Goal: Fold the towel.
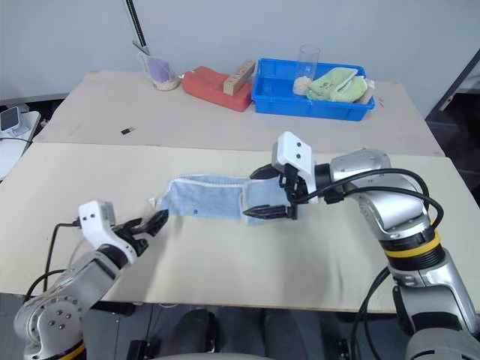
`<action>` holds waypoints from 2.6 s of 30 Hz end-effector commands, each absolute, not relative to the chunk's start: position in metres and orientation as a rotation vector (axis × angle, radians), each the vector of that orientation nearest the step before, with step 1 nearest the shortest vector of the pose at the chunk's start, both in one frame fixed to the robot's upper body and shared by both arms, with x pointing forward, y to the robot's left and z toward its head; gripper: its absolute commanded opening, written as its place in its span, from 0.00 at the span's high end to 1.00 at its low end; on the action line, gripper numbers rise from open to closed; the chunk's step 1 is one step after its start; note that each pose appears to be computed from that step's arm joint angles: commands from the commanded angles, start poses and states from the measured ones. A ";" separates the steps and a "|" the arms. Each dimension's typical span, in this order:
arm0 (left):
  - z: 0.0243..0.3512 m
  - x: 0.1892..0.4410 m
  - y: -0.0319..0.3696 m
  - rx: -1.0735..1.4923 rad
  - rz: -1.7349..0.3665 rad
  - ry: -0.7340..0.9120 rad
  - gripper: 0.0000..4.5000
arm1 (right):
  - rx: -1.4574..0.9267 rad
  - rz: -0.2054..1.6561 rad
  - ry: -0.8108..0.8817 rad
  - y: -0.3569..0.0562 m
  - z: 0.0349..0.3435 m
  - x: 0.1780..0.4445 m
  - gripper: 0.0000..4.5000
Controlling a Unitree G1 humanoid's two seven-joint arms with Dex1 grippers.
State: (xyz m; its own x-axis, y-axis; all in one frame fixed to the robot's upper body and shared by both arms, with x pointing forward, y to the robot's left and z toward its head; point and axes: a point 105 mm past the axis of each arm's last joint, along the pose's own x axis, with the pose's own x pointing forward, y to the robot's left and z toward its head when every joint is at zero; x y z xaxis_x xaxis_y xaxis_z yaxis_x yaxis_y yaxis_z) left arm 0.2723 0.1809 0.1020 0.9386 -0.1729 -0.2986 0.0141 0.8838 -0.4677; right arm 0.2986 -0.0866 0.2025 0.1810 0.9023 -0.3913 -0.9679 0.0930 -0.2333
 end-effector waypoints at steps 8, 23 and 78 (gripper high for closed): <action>0.095 0.300 0.175 -0.542 0.050 0.387 0.18 | -0.498 1.379 0.084 -0.089 0.226 0.307 0.00; 0.140 0.321 0.144 -0.289 -0.225 0.237 0.99 | -0.503 1.287 0.124 -0.119 0.233 0.298 0.00; 0.229 0.241 0.144 0.298 -1.387 -0.092 0.01 | -0.134 0.580 0.363 -0.174 0.136 0.380 0.00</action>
State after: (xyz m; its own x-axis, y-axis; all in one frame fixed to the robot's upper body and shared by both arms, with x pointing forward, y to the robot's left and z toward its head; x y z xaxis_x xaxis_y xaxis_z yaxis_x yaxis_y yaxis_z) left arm 0.2501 0.1446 0.2172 0.2195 -0.9657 -0.1389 0.9547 0.1833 0.2346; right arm 0.3743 -0.1692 0.1213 0.7510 0.5181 -0.4093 -0.5768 0.8165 -0.0249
